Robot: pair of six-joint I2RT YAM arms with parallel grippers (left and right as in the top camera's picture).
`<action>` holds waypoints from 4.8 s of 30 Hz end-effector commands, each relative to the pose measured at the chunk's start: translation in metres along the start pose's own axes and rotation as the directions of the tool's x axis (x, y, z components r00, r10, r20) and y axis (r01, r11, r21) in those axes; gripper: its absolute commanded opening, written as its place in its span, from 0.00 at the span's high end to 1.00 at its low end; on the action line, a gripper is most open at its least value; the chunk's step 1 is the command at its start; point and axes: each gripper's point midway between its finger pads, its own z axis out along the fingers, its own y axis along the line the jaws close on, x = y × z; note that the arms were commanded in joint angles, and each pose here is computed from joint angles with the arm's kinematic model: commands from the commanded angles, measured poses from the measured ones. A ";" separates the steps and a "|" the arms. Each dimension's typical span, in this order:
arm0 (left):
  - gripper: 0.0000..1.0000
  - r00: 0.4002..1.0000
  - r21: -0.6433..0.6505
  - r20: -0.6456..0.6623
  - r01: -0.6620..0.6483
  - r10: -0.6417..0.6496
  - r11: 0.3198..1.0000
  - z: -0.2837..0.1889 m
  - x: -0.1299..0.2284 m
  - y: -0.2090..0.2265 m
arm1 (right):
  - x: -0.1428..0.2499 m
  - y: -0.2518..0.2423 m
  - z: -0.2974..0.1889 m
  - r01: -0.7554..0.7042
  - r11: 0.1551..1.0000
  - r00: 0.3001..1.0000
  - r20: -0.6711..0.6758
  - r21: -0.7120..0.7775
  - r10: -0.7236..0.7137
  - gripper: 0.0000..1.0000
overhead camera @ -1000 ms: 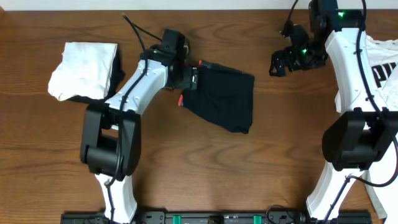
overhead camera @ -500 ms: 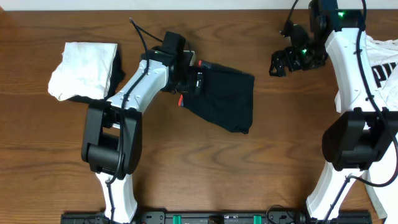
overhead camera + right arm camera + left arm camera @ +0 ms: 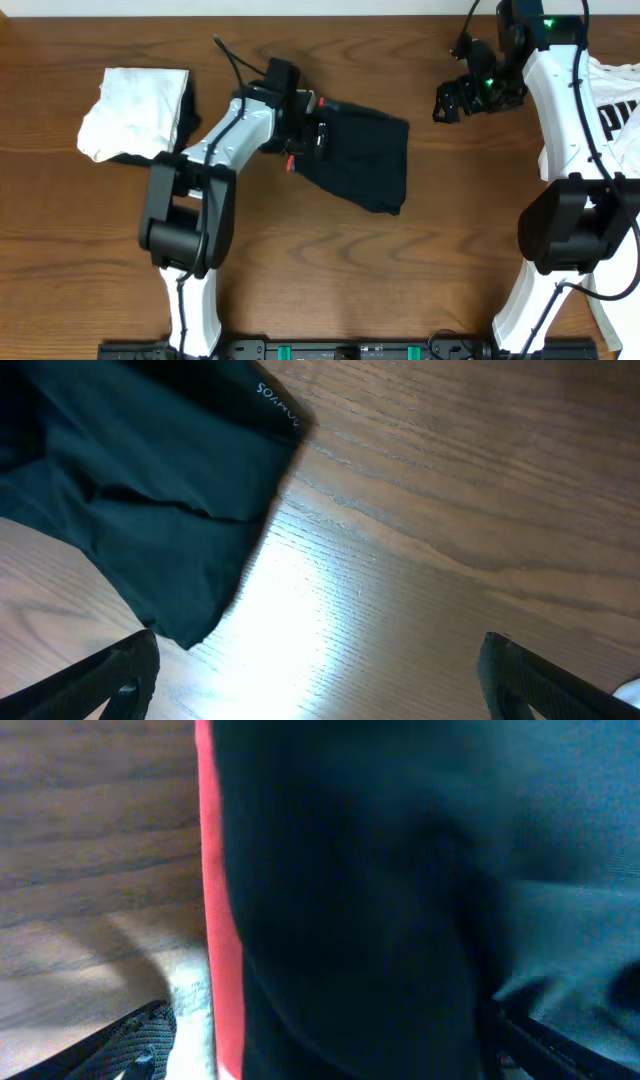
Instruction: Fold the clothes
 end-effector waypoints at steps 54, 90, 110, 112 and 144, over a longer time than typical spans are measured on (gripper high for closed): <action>0.94 0.899 -0.317 0.438 0.136 0.018 0.939 -0.150 -0.048 -0.014 | -0.001 -0.001 -0.001 -0.003 1.000 1.000 0.003 0.004 0.003 0.01; 0.94 0.448 -0.274 0.894 0.522 0.014 0.807 -0.396 -0.120 0.159 | -0.001 -0.001 0.000 -0.003 1.000 1.000 0.003 0.004 0.003 0.01; 0.94 0.475 0.105 0.715 0.652 -0.513 0.751 -0.294 -0.065 0.285 | -0.001 -0.001 0.000 -0.003 1.000 1.000 0.003 0.004 0.003 0.01; 0.95 0.439 0.152 0.731 0.643 -0.523 0.751 -0.304 -0.073 0.280 | -0.001 -0.001 0.000 -0.003 1.000 1.000 0.003 0.004 0.003 0.01; 0.94 0.554 -0.066 0.753 0.600 -0.354 0.797 -0.300 -0.071 0.282 | -0.001 -0.001 0.000 -0.003 1.000 1.000 0.003 0.004 0.003 0.01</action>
